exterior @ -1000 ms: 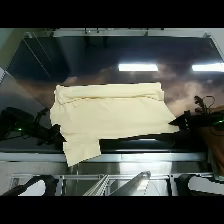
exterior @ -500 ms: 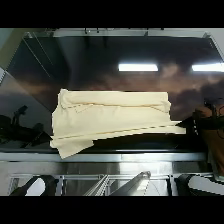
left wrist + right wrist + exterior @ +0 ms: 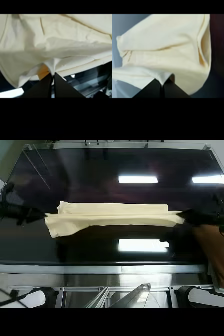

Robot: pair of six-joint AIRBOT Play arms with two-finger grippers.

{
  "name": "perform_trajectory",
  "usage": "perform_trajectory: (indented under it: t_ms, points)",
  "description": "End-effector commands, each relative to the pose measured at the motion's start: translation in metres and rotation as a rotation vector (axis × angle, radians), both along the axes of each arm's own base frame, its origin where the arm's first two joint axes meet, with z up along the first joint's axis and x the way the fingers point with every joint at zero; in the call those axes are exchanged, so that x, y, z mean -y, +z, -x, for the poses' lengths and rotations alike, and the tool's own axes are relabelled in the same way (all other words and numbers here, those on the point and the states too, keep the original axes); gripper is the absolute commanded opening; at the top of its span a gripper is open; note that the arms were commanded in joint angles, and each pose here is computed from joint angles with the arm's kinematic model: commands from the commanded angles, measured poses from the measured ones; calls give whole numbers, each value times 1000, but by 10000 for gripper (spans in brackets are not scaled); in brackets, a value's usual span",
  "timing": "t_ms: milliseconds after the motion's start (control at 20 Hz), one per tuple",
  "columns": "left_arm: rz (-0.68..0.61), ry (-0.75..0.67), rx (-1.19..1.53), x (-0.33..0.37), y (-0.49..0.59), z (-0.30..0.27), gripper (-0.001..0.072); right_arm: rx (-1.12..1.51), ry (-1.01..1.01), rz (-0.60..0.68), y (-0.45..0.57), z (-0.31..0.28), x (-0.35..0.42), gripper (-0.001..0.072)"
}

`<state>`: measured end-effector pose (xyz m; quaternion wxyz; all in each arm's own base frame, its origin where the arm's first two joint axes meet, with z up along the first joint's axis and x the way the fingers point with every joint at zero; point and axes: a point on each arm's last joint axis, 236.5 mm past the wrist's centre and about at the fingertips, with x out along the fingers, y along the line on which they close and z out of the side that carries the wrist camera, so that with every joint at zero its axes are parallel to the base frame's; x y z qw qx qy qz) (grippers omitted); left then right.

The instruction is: Fold the shirts.

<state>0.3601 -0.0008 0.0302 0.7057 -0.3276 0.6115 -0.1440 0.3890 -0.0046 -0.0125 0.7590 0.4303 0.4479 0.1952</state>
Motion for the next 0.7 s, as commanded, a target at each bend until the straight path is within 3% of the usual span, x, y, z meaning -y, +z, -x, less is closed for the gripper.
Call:
perform_trajectory:
  t_ms: [0, 150, 550, 600, 650]
  points:
    - [21, -87, 5, 10, -25, -72, 22, 123, -80, 166, -4, -66, 5, 19]
    - [31, -123, -65, 12, -77, -111, 18, 115, -98, 242, -33, -89, 4, 18]
    - [85, -163, -177, 6, -125, -123, 19, -7, 19, 192, -90, -68, -20, 20]
    - [88, -177, -170, 7, -118, -123, 20, -9, 47, 192, -88, -62, -22, 72]
    - [99, -198, -164, 8, -106, -123, 156, -20, 69, 190, -82, -56, -20, 280]
